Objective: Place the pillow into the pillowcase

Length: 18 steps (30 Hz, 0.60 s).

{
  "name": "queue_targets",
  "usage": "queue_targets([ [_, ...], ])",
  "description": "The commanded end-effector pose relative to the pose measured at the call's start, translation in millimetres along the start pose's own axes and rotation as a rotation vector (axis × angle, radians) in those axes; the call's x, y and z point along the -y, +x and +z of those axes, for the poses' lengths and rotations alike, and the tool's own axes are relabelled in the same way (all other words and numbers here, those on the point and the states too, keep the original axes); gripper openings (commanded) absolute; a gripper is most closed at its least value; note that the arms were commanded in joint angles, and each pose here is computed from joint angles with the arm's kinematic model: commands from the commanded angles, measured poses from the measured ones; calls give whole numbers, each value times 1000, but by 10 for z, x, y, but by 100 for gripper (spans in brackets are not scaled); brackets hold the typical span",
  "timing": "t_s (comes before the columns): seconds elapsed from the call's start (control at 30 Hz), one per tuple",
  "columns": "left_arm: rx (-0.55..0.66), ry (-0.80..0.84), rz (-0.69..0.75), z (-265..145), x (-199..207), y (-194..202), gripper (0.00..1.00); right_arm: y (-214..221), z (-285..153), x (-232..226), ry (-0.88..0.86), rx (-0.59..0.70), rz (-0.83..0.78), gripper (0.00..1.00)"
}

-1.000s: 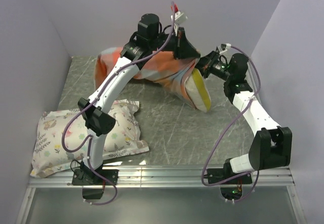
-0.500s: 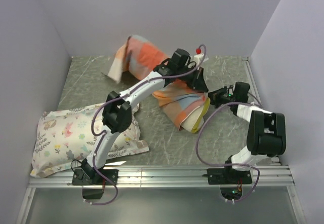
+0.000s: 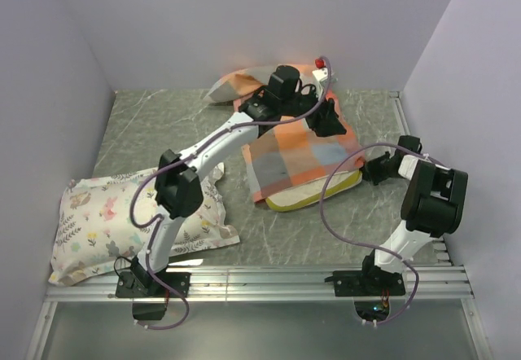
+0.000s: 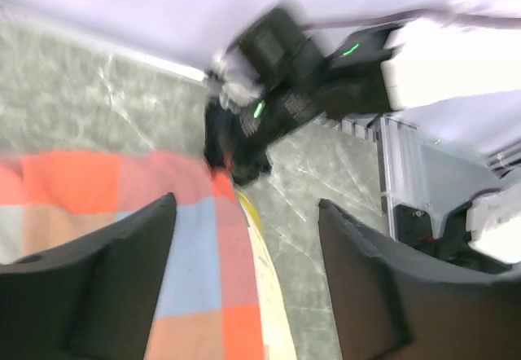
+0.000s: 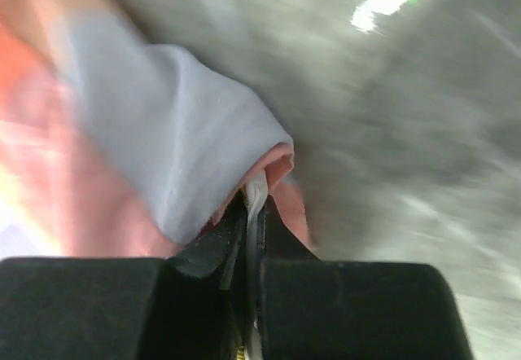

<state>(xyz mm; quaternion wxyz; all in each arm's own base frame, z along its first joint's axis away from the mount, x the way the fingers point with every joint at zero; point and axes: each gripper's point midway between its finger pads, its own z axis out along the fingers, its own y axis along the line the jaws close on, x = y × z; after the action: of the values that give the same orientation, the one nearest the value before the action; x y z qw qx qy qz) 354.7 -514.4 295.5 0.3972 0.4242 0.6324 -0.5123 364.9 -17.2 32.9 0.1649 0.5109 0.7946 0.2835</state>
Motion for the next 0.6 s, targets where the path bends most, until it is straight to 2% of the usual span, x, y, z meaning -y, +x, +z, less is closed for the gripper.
queue_targets([
  [0.0, 80, -10, 145, -444, 320, -600, 79, 37, 28, 265, 144, -15, -139, 0],
  [0.03, 41, -43, 123, -584, 308, -497, 78, 0, 33, 200, 126, -21, -157, 5],
  [0.07, 5, -58, 122, -670, 282, -391, 77, -3, 15, 172, 126, -43, -184, 30],
  [0.1, -40, -83, 214, -756, 199, -278, 76, -77, 5, -20, 85, -57, -213, 44],
  [0.13, -140, -103, 204, -881, 193, 25, 73, -111, -23, -56, 82, -70, -273, 57],
  [0.17, -193, -133, 239, -952, 140, 161, 72, -60, -94, 26, 141, -114, -275, 67],
  [0.2, -252, -136, 314, -995, 100, 306, 71, -192, -155, -4, 176, -83, -311, 76],
  [0.33, -488, -198, 317, -1288, -49, 967, 68, -559, -527, 441, 322, -19, -325, 85],
  [0.4, -538, -191, 357, -1366, -72, 1153, 69, -612, -618, 594, 373, -34, -329, 85],
  [0.57, -654, -135, 353, -1387, -33, 1714, 71, -242, -866, 859, 431, -189, -388, 83],
])
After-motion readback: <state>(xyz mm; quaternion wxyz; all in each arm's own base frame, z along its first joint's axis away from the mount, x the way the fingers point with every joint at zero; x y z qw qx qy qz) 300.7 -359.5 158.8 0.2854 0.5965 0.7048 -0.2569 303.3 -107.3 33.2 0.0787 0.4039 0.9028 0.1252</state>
